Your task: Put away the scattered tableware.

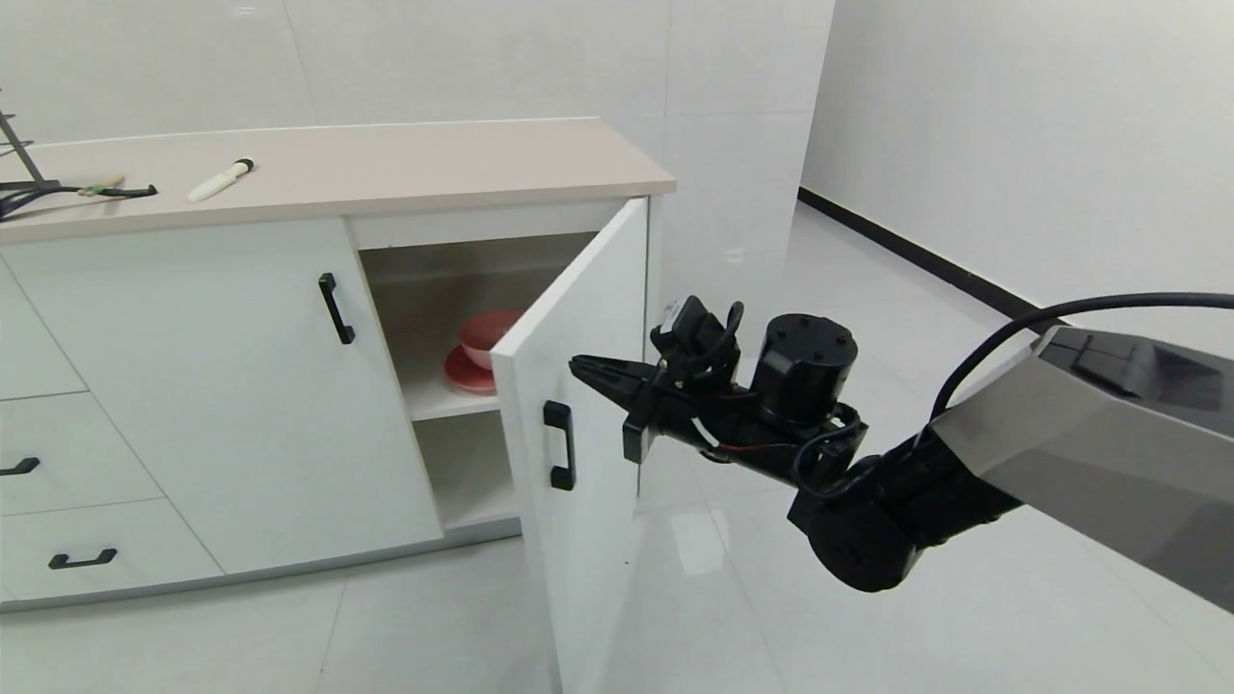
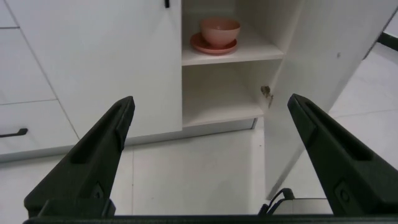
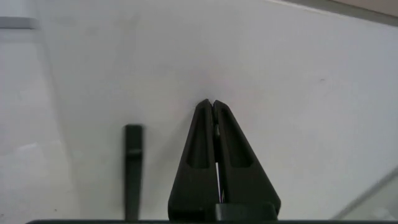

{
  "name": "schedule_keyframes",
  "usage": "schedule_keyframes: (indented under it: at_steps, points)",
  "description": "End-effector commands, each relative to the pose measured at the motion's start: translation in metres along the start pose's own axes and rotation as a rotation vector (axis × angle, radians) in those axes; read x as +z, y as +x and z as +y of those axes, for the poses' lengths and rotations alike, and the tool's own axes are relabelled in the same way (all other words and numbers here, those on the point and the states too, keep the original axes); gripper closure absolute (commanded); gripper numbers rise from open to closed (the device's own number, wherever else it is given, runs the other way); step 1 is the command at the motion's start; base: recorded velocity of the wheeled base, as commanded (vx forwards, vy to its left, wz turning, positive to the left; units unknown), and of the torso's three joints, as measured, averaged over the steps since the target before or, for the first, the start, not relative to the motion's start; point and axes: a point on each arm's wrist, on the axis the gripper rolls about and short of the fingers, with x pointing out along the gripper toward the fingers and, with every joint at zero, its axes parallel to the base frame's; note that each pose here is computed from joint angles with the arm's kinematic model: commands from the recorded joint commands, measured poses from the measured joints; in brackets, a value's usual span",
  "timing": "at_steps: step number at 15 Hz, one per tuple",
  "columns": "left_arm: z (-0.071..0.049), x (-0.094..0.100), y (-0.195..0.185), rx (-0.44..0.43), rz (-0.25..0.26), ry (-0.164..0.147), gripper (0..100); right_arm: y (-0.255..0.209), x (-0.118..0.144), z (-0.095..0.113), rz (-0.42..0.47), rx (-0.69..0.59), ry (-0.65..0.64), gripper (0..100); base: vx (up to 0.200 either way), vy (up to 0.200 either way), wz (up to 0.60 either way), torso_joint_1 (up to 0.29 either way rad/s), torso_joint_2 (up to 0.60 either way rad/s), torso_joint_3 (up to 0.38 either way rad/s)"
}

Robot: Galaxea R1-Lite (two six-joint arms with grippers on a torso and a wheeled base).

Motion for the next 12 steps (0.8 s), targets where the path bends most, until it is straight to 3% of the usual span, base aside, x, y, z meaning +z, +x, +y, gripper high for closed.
schedule_keyframes:
  at_steps: [1,4,9,12]
  points:
    - [0.0,0.0,0.0,0.0,-0.001,-0.001,0,0.001,-0.011,-0.001,0.017,-0.005,0.01,100,0.0,0.0,0.0,0.0,0.0,0.0]
    - [0.0,0.0,0.0,-0.001,-0.001,-0.001,0,0.0,-0.011,-0.004,0.015,-0.013,0.01,100,0.0,0.0,0.0,0.0,0.0,0.0]
    - [0.0,0.0,0.0,0.0,-0.001,-0.001,0,-0.001,-0.031,0.002,0.046,-0.003,0.025,100,0.0,0.0,0.0,0.0,0.0,0.0]
    - [0.0,0.0,0.0,0.005,-0.001,-0.002,0,-0.058,0.016,0.013,0.051,-0.021,0.024,100,0.0,0.0,0.0,0.0,0.0,0.0]
